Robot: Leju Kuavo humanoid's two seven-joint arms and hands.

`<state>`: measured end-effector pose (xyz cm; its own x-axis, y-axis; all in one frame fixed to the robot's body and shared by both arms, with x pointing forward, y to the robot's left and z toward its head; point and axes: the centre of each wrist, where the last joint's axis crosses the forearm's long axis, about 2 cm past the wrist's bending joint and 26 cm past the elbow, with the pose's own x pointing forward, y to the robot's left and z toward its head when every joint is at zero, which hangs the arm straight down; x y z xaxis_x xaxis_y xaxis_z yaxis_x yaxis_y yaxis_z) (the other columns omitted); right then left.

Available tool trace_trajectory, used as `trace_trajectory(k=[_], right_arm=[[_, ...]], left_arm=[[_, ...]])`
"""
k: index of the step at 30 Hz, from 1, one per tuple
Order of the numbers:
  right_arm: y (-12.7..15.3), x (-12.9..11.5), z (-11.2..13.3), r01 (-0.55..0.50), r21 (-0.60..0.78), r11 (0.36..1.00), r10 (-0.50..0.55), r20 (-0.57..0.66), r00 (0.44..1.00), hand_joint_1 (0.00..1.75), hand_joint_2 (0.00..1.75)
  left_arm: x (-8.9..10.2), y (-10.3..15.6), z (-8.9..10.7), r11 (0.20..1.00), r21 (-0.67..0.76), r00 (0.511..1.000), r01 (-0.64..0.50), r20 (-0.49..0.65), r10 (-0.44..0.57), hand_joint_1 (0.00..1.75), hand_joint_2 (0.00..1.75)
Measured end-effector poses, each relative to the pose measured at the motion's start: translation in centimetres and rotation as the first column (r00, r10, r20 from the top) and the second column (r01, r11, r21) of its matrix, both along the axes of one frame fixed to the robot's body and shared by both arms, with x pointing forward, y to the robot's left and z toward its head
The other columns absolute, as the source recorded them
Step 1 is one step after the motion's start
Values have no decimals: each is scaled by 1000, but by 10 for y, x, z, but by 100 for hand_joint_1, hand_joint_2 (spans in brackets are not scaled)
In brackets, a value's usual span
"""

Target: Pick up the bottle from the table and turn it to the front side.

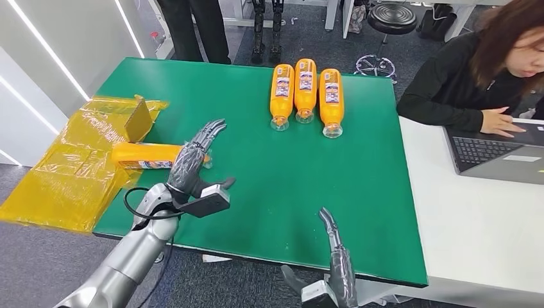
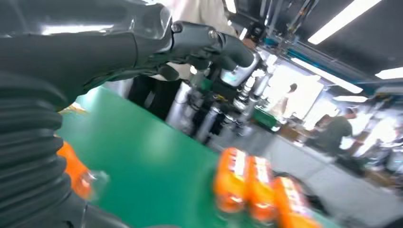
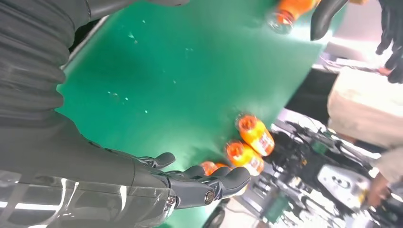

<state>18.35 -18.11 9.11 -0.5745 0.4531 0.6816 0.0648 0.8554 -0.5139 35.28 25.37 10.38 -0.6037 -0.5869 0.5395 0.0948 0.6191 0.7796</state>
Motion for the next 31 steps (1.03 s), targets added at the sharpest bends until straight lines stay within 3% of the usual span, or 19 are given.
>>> trace_trajectory(k=[4, 7, 10, 14, 20, 31], right_arm=[[-1, -2, 0, -8, 56, 998, 6, 50, 999, 0, 175], [0, -5, 4, -41, 114, 993, 29, 107, 994, 0, 175], [1, -7, 12, -69, 157, 985, 42, 169, 985, 0, 175], [1, -9, 22, -87, 188, 978, 44, 218, 975, 0, 175], [1, -10, 33, -100, 192, 976, 46, 269, 962, 0, 175], [1, -10, 51, -122, 165, 979, 56, 356, 933, 0, 175]], left_arm=[[-24, -27, -1, 931, -327, 982, 161, -43, -185, 0, 175], [-43, -50, 3, 790, -568, 948, 232, -48, -313, 0, 175], [-62, -72, 8, 639, -720, 907, 272, -29, -419, 0, 175], [-83, -93, 9, 539, -789, 871, 294, -10, -490, 0, 175], [-106, -111, 12, 463, -834, 854, 300, 18, -520, 0, 175], [-124, -125, 18, 405, -865, 852, 296, 48, -521, 0, 175]])
